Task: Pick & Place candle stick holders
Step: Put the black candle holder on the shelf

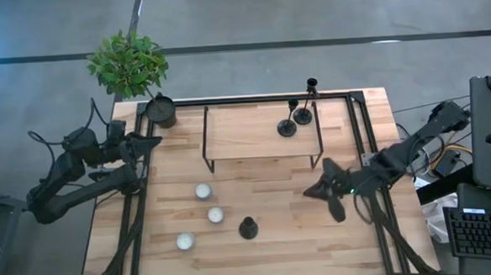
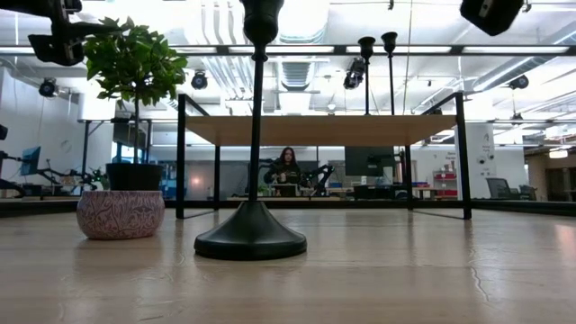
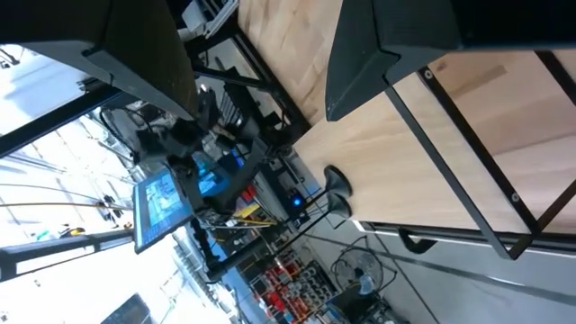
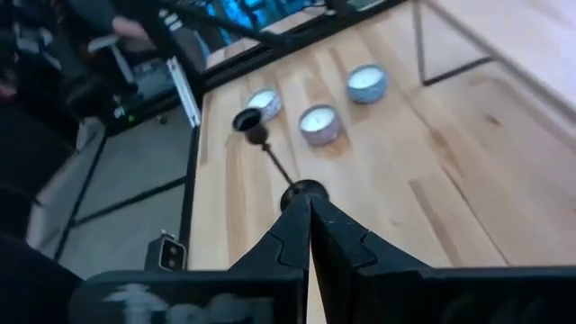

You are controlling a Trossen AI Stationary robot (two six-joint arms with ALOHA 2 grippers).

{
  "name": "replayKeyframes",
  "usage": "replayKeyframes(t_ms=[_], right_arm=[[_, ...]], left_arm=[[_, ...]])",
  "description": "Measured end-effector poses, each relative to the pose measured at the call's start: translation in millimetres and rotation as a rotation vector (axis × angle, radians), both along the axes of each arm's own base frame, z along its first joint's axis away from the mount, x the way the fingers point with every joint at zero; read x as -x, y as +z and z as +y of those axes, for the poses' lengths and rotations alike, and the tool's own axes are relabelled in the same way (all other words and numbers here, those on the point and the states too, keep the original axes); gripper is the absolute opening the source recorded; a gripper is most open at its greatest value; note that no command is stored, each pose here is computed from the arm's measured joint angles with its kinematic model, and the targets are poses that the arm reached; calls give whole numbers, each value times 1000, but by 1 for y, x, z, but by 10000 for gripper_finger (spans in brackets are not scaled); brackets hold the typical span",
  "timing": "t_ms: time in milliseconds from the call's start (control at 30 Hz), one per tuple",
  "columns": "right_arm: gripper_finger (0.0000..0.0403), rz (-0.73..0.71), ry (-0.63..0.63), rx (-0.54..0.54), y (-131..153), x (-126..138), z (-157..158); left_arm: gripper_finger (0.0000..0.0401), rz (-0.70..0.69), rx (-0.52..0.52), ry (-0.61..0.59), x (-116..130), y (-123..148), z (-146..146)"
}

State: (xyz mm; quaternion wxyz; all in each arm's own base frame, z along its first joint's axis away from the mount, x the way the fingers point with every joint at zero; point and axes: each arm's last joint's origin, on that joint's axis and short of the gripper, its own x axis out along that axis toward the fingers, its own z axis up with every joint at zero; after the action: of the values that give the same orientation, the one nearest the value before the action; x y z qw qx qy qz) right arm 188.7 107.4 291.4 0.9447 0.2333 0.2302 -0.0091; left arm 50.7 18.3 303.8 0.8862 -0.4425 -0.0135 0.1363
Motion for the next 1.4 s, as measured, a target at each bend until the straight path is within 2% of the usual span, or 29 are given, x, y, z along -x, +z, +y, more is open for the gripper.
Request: replayKeyframes(t_ms=[167, 300, 400, 533, 700, 900, 1100, 1333, 1400], right_arm=[[8, 30, 52, 103, -28, -29, 22], [8, -11, 99, 205, -49, -55, 39], [8, -31, 84, 261, -68, -71, 48], [8, -16, 78, 266, -97, -86, 58], [10, 0, 23, 185, -122, -103, 62], [47, 10, -6, 196, -129, -118, 59], [86, -6, 4, 278, -131, -130, 52], [107, 0, 17, 273, -133, -142, 51], [112, -7, 47, 236, -132, -147, 53]], left_arm=[[241, 0, -1, 0, 0, 0, 0], [241, 0, -1, 1, 0, 0, 0], [241, 1, -1, 1, 0, 0, 0], [241, 1, -1, 1, 0, 0, 0], [241, 1, -1, 1, 0, 0, 0], [241, 1, -1, 1, 0, 0, 0], [241, 1, -1, 1, 0, 0, 0], [241, 2, 0, 1, 0, 0, 0], [241, 2, 0, 1, 0, 0, 0]])
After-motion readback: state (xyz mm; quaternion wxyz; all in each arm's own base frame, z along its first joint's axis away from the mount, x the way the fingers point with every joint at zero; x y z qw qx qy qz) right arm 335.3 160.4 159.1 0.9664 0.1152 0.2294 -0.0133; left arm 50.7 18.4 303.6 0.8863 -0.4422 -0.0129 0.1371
